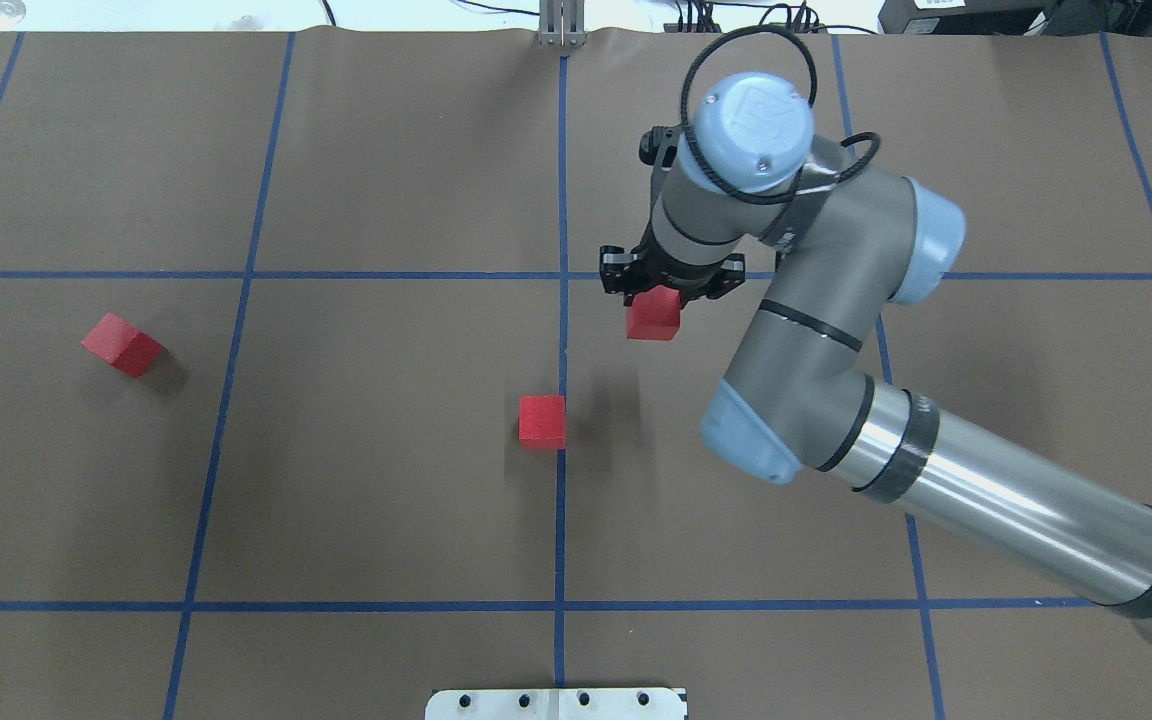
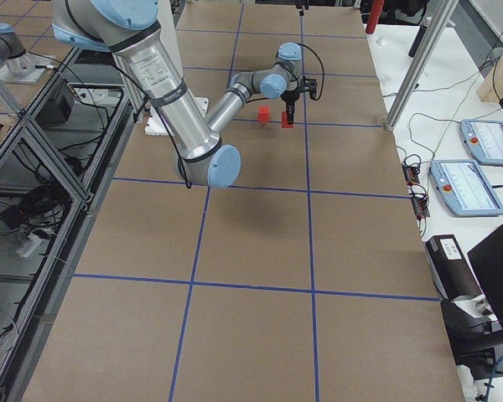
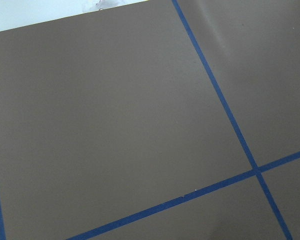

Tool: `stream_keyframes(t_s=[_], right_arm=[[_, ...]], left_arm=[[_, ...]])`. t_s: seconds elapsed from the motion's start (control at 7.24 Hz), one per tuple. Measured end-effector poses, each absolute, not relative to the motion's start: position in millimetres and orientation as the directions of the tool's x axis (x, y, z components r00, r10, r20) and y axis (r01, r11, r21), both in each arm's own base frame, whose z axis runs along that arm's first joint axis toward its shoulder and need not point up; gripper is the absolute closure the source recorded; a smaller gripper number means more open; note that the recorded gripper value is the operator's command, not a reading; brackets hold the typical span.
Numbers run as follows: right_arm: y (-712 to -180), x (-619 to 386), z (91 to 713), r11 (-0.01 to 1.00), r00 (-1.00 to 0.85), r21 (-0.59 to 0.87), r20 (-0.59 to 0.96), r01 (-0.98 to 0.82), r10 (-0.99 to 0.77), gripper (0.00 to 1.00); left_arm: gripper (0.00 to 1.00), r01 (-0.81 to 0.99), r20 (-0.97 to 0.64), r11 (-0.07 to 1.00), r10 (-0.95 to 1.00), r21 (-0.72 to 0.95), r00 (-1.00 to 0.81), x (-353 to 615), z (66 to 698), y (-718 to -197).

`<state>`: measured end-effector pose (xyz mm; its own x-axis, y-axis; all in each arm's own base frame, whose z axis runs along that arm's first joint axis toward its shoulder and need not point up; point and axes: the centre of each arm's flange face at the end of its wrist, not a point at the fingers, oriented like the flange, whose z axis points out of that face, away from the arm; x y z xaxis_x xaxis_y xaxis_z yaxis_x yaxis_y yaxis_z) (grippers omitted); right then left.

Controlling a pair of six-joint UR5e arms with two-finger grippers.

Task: Form red blocks into L shape at center
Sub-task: 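Carry the red cube to the center and place it beyond the first cube, then hold the placed cube against the first cube with the right gripper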

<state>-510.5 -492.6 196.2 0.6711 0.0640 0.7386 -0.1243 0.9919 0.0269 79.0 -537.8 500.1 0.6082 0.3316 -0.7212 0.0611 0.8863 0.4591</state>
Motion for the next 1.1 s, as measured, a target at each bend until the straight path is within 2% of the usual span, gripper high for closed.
stream_keyframes(t_s=[0.41,1.1], right_arm=[[-461,-585,161,0.991,0.708,-0.015,0.699,-0.132,0.105,1.00],[-462,-613,161,0.995,0.716,0.014,0.696,-0.095,0.058,1.00]], left_arm=[[0.00,0.060,-0.722,0.888,0.330,0.456,0.609,79,503,-537],[0.00,0.061,-0.720,0.883,0.337,0.465,0.607,79,504,-536]])
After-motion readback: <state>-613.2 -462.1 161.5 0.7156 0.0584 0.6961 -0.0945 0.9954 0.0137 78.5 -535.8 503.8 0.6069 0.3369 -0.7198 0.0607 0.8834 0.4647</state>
